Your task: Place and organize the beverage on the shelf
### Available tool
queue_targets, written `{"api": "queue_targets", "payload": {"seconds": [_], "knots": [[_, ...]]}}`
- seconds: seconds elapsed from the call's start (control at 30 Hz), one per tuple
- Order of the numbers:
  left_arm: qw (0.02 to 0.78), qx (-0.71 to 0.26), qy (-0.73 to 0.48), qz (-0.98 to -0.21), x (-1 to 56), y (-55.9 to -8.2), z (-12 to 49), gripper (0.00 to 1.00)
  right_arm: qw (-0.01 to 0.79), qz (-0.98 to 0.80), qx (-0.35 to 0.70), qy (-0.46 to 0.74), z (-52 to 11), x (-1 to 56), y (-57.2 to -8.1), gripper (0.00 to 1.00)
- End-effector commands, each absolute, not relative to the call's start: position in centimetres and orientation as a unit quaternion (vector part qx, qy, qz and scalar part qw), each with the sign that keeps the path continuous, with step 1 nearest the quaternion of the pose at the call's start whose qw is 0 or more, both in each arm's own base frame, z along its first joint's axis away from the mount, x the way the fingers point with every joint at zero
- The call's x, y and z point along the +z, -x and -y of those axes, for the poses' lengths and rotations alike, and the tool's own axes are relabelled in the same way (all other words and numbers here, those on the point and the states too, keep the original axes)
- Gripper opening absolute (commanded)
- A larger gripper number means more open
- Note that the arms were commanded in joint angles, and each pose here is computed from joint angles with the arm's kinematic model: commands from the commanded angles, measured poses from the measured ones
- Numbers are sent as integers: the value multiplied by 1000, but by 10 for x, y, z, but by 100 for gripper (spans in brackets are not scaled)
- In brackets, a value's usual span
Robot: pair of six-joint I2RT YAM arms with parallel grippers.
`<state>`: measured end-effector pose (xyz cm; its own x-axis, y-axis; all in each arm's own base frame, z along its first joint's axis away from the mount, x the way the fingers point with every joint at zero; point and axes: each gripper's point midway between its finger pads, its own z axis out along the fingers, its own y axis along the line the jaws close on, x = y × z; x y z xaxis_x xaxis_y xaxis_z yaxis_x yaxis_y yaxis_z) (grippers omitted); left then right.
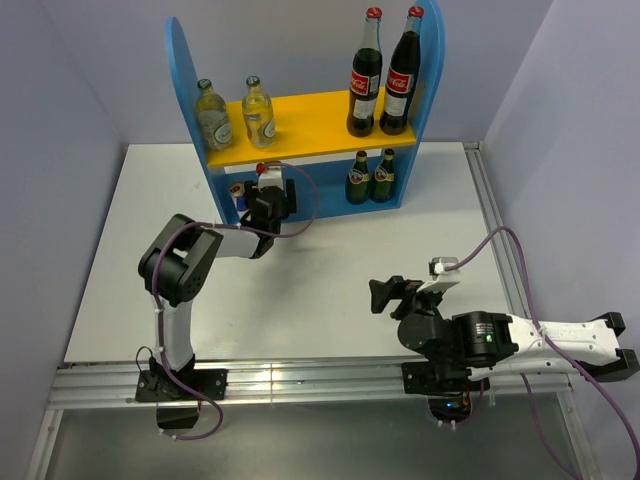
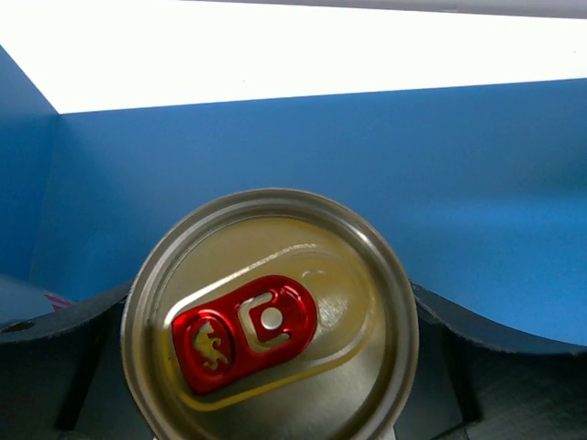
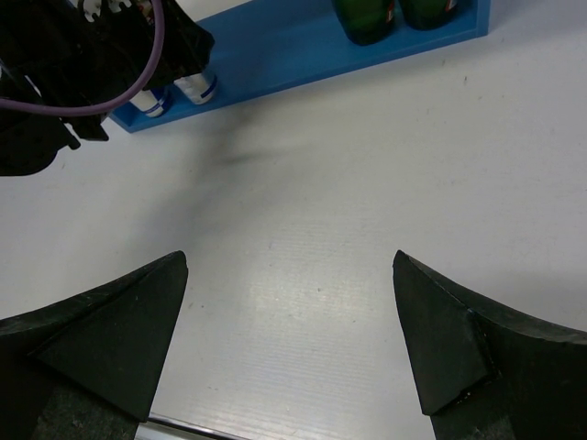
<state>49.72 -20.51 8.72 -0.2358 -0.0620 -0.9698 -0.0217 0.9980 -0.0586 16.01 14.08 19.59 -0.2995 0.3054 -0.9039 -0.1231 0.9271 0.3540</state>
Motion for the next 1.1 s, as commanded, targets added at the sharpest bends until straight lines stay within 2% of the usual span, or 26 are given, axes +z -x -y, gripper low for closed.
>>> {"api": "queue_targets", "payload": {"seconds": [0.0, 0.47, 1.07], "knots": [[640, -37, 36, -766, 117, -500, 210, 82, 599, -776, 183, -73, -140, 201, -163, 100], [636, -15, 38, -770, 121, -476, 225, 79, 597, -775, 192, -79, -137, 202, -162, 100], [632, 23, 87, -770, 138, -429, 195, 81, 596, -776, 190, -77, -138, 202, -162, 100]]}}
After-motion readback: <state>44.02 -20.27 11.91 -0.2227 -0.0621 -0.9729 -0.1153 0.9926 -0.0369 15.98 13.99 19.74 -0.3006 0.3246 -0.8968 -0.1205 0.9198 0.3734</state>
